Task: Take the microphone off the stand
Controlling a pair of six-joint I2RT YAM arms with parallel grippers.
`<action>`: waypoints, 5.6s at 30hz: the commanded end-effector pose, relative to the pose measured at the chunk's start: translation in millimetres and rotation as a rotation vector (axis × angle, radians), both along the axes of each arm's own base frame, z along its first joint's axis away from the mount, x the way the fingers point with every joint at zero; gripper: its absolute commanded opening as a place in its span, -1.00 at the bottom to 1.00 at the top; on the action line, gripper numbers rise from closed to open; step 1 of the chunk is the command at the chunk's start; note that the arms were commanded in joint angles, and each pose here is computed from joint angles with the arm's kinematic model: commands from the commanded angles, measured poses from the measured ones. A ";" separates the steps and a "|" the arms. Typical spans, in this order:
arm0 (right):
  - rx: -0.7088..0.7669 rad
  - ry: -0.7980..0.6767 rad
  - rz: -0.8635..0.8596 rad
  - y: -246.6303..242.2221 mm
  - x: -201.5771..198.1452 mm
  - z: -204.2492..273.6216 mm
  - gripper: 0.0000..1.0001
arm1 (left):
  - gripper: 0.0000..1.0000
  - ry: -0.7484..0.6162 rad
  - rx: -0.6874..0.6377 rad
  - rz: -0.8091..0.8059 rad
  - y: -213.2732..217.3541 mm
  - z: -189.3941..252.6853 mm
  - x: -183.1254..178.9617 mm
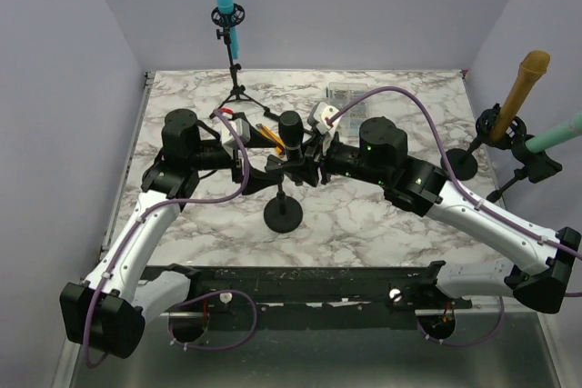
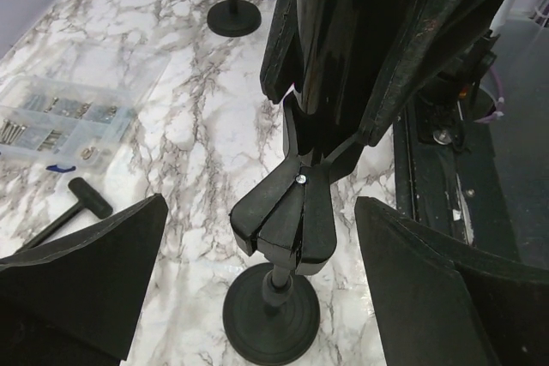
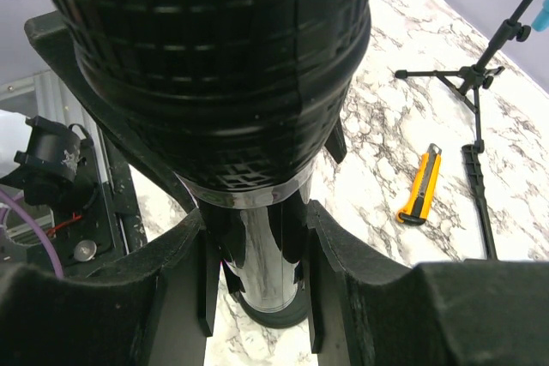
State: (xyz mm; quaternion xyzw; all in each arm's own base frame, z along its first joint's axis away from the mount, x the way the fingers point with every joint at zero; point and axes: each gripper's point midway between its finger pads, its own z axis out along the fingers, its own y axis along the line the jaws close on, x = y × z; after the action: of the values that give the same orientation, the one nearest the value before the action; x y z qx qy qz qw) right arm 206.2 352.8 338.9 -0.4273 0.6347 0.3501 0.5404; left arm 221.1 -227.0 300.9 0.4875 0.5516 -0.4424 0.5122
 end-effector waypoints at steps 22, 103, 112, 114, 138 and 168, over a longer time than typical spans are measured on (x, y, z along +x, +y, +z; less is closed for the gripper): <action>0.122 -0.036 -0.092 -9.8 8.9 64.1 -0.99 | -1.00 -0.037 0.032 0.013 1.1 -3.5 3.7; -0.409 0.694 -0.876 -143.5 73.8 -253.2 -0.99 | 0.19 1.352 -0.390 0.483 -1.4 16.9 -2.4; -0.408 0.696 -0.869 -141.4 74.6 -254.6 -0.99 | 0.15 1.369 -0.383 0.474 -5.8 11.7 -3.4; -0.411 0.699 -0.868 -141.4 74.3 -255.6 -0.99 | 0.11 1.376 -0.386 0.466 -7.4 9.8 -3.0; -0.408 0.712 -0.851 -140.9 69.1 -260.0 -0.99 | -0.83 1.360 -0.292 0.669 7.7 -65.8 -0.2; -0.489 0.843 -1.015 -150.2 129.5 -328.8 -0.65 | 0.31 1.293 -0.316 0.585 2.2 -37.4 -1.0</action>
State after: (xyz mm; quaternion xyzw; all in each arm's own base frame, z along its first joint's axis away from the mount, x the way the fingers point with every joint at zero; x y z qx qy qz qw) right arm 322.8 198.9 19.9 -0.0255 0.9725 0.0389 0.2283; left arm 221.5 -226.6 279.9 -0.1127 0.7644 -0.5802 0.2576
